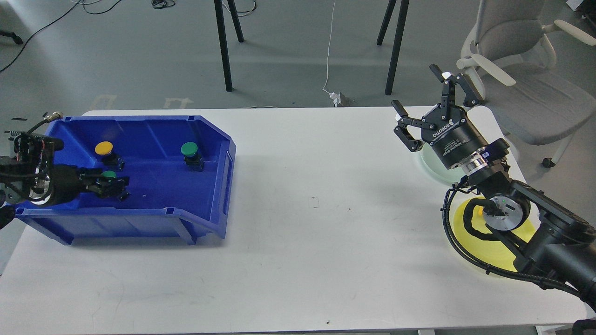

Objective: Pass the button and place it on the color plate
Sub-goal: 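Reach into the blue bin and grasp a green button with the left gripper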

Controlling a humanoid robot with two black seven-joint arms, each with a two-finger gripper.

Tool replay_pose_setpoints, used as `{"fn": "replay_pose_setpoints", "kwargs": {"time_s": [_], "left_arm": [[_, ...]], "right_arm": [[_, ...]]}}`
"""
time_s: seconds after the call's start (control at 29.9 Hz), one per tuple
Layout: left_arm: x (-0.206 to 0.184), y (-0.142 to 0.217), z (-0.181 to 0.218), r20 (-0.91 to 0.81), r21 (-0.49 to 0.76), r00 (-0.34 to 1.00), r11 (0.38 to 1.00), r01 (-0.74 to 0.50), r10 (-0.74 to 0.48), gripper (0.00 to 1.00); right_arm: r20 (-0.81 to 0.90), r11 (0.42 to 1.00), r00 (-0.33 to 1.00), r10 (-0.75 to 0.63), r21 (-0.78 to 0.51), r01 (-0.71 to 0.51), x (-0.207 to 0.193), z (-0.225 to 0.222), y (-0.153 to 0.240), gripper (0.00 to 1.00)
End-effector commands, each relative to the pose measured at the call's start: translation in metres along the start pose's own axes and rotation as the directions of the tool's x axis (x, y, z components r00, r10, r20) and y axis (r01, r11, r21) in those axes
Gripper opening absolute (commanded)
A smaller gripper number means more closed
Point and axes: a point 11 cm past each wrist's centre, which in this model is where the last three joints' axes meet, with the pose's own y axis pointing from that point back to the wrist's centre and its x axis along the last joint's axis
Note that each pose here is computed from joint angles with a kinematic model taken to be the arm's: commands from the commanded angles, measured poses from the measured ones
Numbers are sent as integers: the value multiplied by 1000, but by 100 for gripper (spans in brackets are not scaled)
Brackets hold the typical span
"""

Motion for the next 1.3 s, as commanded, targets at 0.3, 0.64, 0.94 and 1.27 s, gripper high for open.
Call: {"fn": "replay_pose_setpoints", "kwargs": {"time_s": [0.3,0.64,0.94,1.27], "left_arm": [[0,-2,-4,-4,17,1000,1000,-3,3,68],[1,-4,-4,-2,22,1000,1000,-7,7,59],[-1,-4,-5,20,27,1000,1000,5,-5,48],[0,-4,-4,21,25,1000,1000,1,-1,43]], "right_arm": [[-1,1000,1000,1,0,-1,0,0,0,97],[0,1000,1000,2,1,-2,1,0,0,97],[0,1000,1000,4,0,-4,1,0,1,97],[1,1000,1000,5,-1,-5,1,1,1,97]]}}
